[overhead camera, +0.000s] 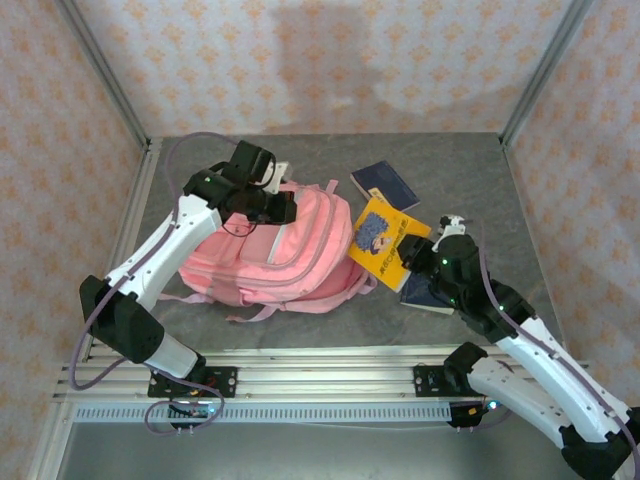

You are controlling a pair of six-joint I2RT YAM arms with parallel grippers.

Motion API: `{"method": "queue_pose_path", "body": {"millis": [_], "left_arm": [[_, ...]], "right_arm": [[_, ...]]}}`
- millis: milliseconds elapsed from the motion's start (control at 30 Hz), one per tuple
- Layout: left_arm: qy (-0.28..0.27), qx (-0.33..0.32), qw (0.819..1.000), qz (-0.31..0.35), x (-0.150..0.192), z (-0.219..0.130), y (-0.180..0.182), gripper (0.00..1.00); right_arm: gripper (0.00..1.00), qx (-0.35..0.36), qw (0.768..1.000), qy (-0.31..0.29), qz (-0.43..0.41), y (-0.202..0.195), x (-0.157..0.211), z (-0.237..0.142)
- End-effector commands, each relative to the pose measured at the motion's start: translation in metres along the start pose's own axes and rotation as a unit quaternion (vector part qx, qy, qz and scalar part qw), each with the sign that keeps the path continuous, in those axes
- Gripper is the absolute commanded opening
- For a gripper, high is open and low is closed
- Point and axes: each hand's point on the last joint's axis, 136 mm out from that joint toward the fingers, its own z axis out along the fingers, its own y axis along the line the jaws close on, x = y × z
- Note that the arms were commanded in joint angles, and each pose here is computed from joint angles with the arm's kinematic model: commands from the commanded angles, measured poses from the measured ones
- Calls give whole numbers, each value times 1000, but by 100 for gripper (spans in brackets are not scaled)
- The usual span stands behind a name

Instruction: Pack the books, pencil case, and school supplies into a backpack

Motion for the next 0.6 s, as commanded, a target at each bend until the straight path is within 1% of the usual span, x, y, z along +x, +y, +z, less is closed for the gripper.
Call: {"method": "queue_pose_path", "body": {"millis": [0, 133, 200, 300, 367, 467, 567], "left_arm": [[-40, 54, 997, 26, -13, -29, -33, 0], [-5, 60, 998, 14, -1, -11, -32, 0], [14, 39, 999, 13, 7, -4, -26, 0], [10, -16, 1000, 12, 7, -9, -11, 26], [-9, -45, 999, 15, 2, -21, -4, 36], [-33, -62, 997, 24, -5, -40, -7, 44], [-37, -46, 997, 42, -5, -43, -27, 47]], "right_arm": [[0, -83, 994, 11, 72, 33, -2, 8], [0, -163, 977, 33, 135, 60, -1, 16], [0, -207, 964, 38, 163, 73, -5, 15], [0, -245, 949, 42, 194, 81, -11, 13], [0, -259, 944, 43, 198, 86, -12, 10], [0, -268, 942, 46, 199, 88, -11, 9], [0, -265, 942, 48, 200, 87, -10, 11]]}}
